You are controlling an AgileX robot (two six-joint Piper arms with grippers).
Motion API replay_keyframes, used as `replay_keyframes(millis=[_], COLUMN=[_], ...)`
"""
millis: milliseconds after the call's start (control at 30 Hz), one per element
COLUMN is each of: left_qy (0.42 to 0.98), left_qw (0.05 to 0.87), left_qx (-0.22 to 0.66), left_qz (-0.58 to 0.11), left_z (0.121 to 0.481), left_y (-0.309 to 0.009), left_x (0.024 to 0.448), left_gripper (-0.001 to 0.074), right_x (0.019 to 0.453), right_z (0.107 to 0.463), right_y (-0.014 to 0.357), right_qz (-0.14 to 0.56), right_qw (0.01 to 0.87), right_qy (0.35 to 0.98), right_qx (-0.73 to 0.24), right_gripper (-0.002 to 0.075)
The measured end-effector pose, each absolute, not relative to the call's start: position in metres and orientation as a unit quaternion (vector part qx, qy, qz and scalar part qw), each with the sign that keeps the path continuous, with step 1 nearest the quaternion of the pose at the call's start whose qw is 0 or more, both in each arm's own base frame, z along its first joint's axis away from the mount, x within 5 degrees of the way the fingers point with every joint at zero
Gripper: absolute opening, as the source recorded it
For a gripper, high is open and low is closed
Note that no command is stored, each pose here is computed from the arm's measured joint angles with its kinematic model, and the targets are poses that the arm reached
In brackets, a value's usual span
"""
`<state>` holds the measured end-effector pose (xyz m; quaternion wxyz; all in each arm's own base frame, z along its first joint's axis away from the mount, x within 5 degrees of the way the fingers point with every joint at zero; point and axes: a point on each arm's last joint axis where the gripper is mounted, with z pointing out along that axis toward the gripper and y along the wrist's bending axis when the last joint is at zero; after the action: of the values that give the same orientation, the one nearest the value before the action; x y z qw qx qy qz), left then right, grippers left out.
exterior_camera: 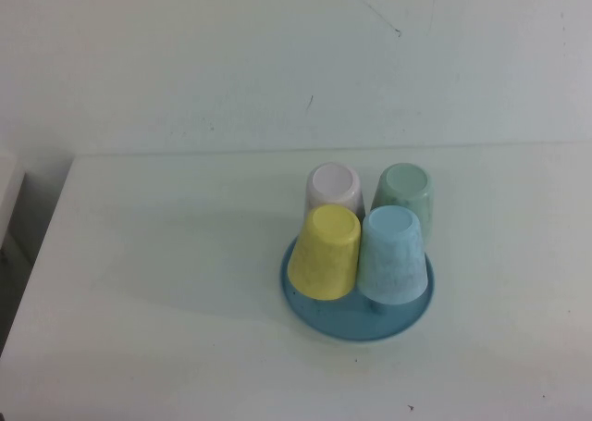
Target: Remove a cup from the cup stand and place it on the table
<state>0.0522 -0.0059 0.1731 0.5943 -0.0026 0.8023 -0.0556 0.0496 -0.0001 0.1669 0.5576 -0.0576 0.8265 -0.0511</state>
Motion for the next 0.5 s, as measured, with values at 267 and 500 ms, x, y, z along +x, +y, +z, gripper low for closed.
replay_keyframes(millis=[267, 500], left_qy=[0.802, 0.802], left_qw=[0.594, 0.594], left_qx=[-0.003, -0.003], left_qz=[-0.056, -0.056], left_z=[0.1731, 0.1731], left_y=[-0.0059, -0.0059], left_x=[0.0522, 0.0522], left_gripper=[-0.0002, -0.0002], right_x=[0.0496, 0.0496], right_z=[0.1669, 0.1669], right_y=[-0.0001, 0.0], right_qz=[-0.047, -0.042], right_qw=[0.558, 0.558], right_qy=[0.827, 0.827], right_qx=[-0.052, -0.045], right_gripper=[-0.0003, -0.0003])
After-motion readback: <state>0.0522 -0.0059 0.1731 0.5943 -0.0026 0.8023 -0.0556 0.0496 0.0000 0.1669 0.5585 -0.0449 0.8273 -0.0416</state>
